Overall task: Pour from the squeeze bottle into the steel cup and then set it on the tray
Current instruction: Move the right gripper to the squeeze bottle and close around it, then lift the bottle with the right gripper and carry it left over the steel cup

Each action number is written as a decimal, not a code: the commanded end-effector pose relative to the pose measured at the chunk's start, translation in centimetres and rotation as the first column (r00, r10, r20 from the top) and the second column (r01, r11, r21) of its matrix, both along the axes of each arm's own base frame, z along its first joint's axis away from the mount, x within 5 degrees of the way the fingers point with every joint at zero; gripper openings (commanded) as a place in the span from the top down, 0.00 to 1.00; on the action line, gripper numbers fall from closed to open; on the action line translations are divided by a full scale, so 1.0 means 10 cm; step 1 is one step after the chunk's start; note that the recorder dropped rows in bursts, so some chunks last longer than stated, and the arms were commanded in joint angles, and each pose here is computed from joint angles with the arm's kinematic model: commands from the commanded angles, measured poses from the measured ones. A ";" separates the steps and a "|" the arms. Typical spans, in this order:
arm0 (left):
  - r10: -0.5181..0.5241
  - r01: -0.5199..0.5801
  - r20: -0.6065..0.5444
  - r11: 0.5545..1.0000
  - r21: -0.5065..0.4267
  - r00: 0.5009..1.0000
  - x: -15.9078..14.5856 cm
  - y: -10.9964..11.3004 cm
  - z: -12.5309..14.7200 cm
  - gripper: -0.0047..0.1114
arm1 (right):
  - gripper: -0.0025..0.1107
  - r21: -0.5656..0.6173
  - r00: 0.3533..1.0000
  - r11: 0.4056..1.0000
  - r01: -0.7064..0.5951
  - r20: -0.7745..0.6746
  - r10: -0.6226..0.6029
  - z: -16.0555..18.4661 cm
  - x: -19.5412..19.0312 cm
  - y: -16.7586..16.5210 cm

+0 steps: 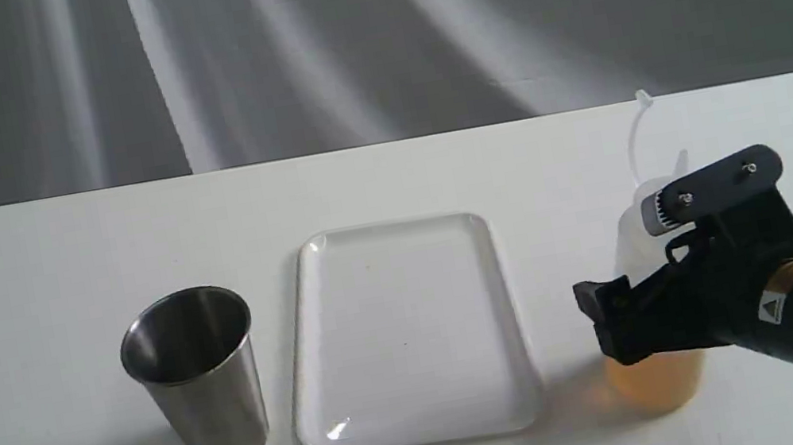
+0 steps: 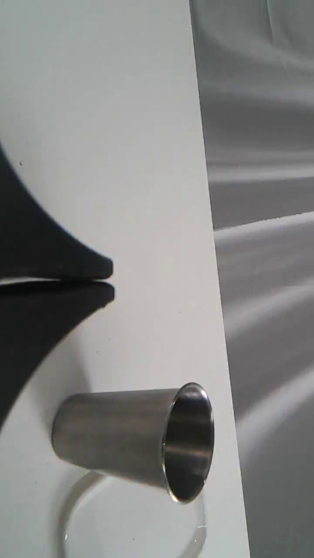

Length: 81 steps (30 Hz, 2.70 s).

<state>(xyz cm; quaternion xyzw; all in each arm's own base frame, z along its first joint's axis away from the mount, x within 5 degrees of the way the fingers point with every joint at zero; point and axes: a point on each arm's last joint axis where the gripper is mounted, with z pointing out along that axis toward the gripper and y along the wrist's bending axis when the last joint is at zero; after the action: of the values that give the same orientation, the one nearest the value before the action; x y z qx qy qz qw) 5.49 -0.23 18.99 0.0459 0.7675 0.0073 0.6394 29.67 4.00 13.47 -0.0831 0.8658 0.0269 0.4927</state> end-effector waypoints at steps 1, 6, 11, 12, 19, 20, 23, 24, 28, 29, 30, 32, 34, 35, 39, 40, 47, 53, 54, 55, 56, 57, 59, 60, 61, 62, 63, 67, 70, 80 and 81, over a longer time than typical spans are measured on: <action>-0.005 0.005 0.005 1.000 -0.005 1.000 0.00 0.00 -0.01 0.96 | 0.19 0.002 1.000 1.000 -0.006 -0.003 0.006 -0.01 0.01 0.01; -0.005 0.005 0.005 1.000 -0.005 1.000 0.00 0.00 -0.01 0.96 | 0.30 0.002 1.000 1.000 -0.006 -0.003 0.006 -0.01 0.01 0.01; -0.005 0.005 0.005 1.000 -0.005 1.000 0.00 0.00 -0.01 0.96 | 0.55 0.002 1.000 1.000 -0.006 -0.003 0.006 -0.01 0.01 0.01; -0.005 0.005 0.005 1.000 -0.005 1.000 0.00 0.00 -0.01 0.96 | 0.61 0.002 1.000 1.000 -0.006 -0.003 0.006 -0.01 0.01 0.01; -0.006 0.006 0.005 1.000 -0.002 1.000 0.00 0.00 -0.01 0.96 | 0.91 0.020 1.000 1.000 0.001 -0.013 0.000 0.06 -0.02 0.04; -0.006 0.006 0.005 1.000 -0.002 1.000 0.00 0.00 -0.01 0.96 | 0.93 0.018 1.000 1.000 0.001 -0.017 -0.001 0.08 -0.03 0.03; -0.006 0.006 0.005 1.000 -0.002 1.000 0.00 0.00 -0.01 0.96 | 0.98 0.013 0.999 1.000 0.001 -0.034 -0.001 0.17 -0.07 0.03; -0.006 0.006 0.005 1.000 -0.002 1.000 0.00 0.00 -0.01 0.96 | 0.98 0.011 0.999 1.000 -0.001 -0.037 0.001 0.21 -0.08 0.02; -0.005 0.005 0.005 1.000 -0.004 1.000 0.00 0.00 -0.01 0.96 | 0.98 0.009 1.000 1.000 -0.002 -0.026 0.002 0.34 -0.13 0.02; -0.005 0.005 0.005 1.000 -0.004 1.000 0.00 0.00 -0.01 0.96 | 0.98 0.010 1.000 1.000 -0.004 -0.017 0.004 0.38 -0.14 0.02; -0.005 0.005 0.005 1.000 -0.004 1.000 0.00 0.00 -0.01 0.96 | 0.98 0.008 1.000 1.000 -0.006 -0.007 0.006 0.42 -0.15 0.02; -0.005 0.005 0.005 1.000 -0.004 1.000 0.00 0.00 -0.01 0.96 | 0.98 -0.002 1.000 1.000 -0.018 0.005 0.018 0.49 -0.18 0.02; -0.005 0.005 0.005 1.000 -0.004 1.000 0.00 0.00 -0.01 0.96 | 0.98 -0.020 0.999 0.999 -0.033 0.000 0.033 0.55 -0.19 0.02; -0.005 0.005 0.005 1.000 -0.004 1.000 0.00 0.00 -0.01 0.96 | 0.98 -0.031 0.999 0.998 -0.046 -0.006 0.046 0.61 -0.19 0.04; -0.006 0.006 0.005 1.000 -0.002 1.000 0.00 0.00 -0.01 0.96 | 0.98 -0.066 0.995 0.995 -0.078 -0.063 0.074 0.77 -0.13 0.11; -0.006 0.006 0.005 1.000 -0.002 1.000 0.00 0.00 -0.01 0.96 | 0.98 -0.069 0.995 0.994 -0.083 -0.058 0.079 0.83 -0.09 0.13; -0.006 0.006 0.005 1.000 -0.002 1.000 0.00 0.00 -0.01 0.96 | 0.98 -0.097 0.987 0.982 -0.161 0.004 0.163 1.22 0.08 0.42; -0.005 0.005 0.005 1.000 -0.007 1.000 0.00 0.00 -0.01 0.96 | 0.98 -0.210 0.969 0.946 -0.246 -0.081 0.234 1.34 0.30 0.73; -0.005 0.005 0.005 1.000 -0.007 1.000 0.00 0.00 -0.01 0.96 | 0.98 -0.223 0.965 0.940 -0.258 -0.099 0.242 1.34 0.32 0.80; -0.005 0.005 0.005 1.000 -0.007 1.000 0.00 0.00 -0.01 0.96 | 0.98 -0.237 0.962 0.933 -0.270 -0.113 0.249 1.35 0.36 0.87; -0.005 0.005 0.005 1.000 -0.007 1.000 0.00 0.00 -0.01 0.96 | 0.98 -0.254 0.958 0.925 -0.283 -0.124 0.259 1.36 0.40 0.95; -0.005 0.005 0.005 1.000 -0.007 1.000 0.00 0.00 -0.01 0.96 | 0.98 -0.266 0.956 0.919 -0.290 -0.132 0.263 1.37 0.43 1.01; -0.005 0.005 0.005 1.000 -0.007 1.000 0.00 0.00 -0.01 0.96 | 0.98 -0.298 0.950 0.904 -0.306 -0.151 0.272 1.37 0.51 1.16; -0.005 0.005 0.005 1.000 -0.007 1.000 0.00 0.00 -0.01 0.96 | 0.98 -0.321 0.947 0.893 -0.316 -0.157 0.279 1.40 0.55 1.25; -0.005 0.005 0.005 1.000 -0.004 1.000 0.00 0.00 -0.01 0.96 | 0.98 -0.334 0.944 0.885 -0.325 -0.162 0.286 1.40 0.58 1.32; -0.005 0.005 0.005 1.000 -0.004 1.000 0.00 0.00 -0.01 0.96 | 0.98 -0.350 0.942 0.876 -0.333 -0.174 0.288 1.40 0.61 1.40; -0.005 0.005 0.005 1.000 -0.004 1.000 0.00 0.00 -0.01 0.96 | 0.98 -0.363 0.939 0.868 -0.339 -0.188 0.288 1.40 0.64 1.48; -0.005 0.005 0.005 1.000 -0.004 1.000 0.00 0.00 -0.01 0.96 | 0.98 -0.432 0.931 0.828 -0.357 -0.237 0.278 1.35 0.75 1.73; -0.005 0.005 0.005 1.000 -0.004 1.000 0.00 0.00 -0.01 0.96 | 0.98 -0.483 0.930 0.797 -0.363 -0.237 0.279 1.35 0.83 1.92; -0.005 0.005 0.005 1.000 -0.006 1.000 0.00 0.00 -0.01 0.96 | 0.98 -0.683 0.932 0.635 -0.360 -0.229 0.282 1.22 0.91 2.32; -0.005 0.005 0.005 1.000 -0.006 1.000 0.00 0.00 -0.01 0.96 | 0.98 -0.704 0.931 0.613 -0.359 -0.223 0.289 1.21 0.91 2.34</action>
<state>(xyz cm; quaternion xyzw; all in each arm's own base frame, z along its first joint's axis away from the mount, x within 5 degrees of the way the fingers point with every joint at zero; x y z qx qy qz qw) 5.49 -0.23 18.99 0.0457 0.7675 0.0072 0.6394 38.73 27.16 24.58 -0.4143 0.8154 -0.2054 0.3484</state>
